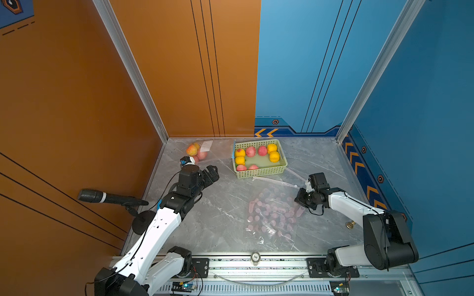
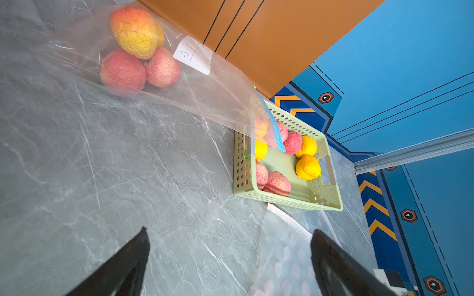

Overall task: Place the peach in a zip-top bag and seal the zipper
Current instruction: Pick up the zipper food storage bag.

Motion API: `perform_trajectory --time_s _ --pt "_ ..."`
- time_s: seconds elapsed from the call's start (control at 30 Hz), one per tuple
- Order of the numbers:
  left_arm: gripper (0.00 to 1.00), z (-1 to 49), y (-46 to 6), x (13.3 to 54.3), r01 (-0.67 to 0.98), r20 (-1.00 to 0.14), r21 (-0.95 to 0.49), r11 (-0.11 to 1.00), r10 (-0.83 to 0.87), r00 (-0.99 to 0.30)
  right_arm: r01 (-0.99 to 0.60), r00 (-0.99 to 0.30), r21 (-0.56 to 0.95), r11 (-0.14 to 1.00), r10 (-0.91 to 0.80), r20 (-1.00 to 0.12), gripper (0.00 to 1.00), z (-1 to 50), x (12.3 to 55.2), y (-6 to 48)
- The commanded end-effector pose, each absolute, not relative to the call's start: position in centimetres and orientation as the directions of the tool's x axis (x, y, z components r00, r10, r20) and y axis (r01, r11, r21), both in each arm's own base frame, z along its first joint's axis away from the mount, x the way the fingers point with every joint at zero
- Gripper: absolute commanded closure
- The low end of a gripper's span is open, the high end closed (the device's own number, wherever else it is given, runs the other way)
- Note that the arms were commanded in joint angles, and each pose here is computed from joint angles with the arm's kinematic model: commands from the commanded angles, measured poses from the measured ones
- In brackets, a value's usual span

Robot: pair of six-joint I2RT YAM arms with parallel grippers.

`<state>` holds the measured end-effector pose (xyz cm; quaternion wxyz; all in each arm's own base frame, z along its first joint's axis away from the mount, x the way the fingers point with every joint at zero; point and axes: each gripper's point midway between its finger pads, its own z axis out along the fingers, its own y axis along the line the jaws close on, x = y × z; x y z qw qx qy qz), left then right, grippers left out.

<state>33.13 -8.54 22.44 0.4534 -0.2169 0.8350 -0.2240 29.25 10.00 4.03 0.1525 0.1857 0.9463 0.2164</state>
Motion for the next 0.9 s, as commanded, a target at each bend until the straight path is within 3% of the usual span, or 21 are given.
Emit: perform_trajectory --time_s 0.0,0.07,0.23,0.43,0.53,0.63,0.73,0.87 --pt "0.02 23.0 -9.5 33.5 -0.128 -0.652 -0.595 0.794 -0.569 -0.501 0.19 -0.878 0.507 0.841 0.377 -0.296 0.94 6.9 30.6 10.9" --pt "0.02 23.1 -10.1 33.6 -0.107 -0.649 -0.595 0.797 -0.554 -0.521 0.129 -0.871 0.501 0.856 0.339 -0.355 1.0 8.8 30.6 11.1" --pt "0.02 23.4 -13.0 34.6 0.011 -0.657 -0.595 0.803 -0.479 -0.582 -0.107 -0.812 0.475 0.874 0.199 -0.549 1.0 14.6 30.1 13.1" --pt "0.02 26.3 -19.2 35.5 0.377 -0.801 -0.489 0.787 -0.235 -0.55 -0.312 -0.689 0.351 0.883 0.044 -0.724 1.0 20.1 29.5 14.7" --pt "0.02 27.6 -23.0 35.3 0.635 -0.913 -0.291 0.716 -0.008 -0.409 -0.376 -0.654 0.305 0.875 -0.018 -0.756 1.0 21.5 29.5 15.3" --pt "0.02 27.7 -25.3 36.3 0.757 -0.945 -0.147 0.637 0.135 -0.297 -0.433 -0.631 0.262 0.862 -0.082 -0.772 1.0 22.4 29.2 16.0" --pt "0.0 27.9 -27.7 37.4 0.841 -0.951 -0.106 0.531 0.192 -0.241 -0.48 -0.61 0.22 0.849 -0.142 -0.78 1.0 23.2 28.5 16.4" --pt "0.05 27.9 -31.0 37.4 0.935 -0.958 -0.088 0.343 0.229 -0.174 -0.517 -0.567 0.187 0.835 -0.171 -0.806 1.0 24.7 27.5 16.3"
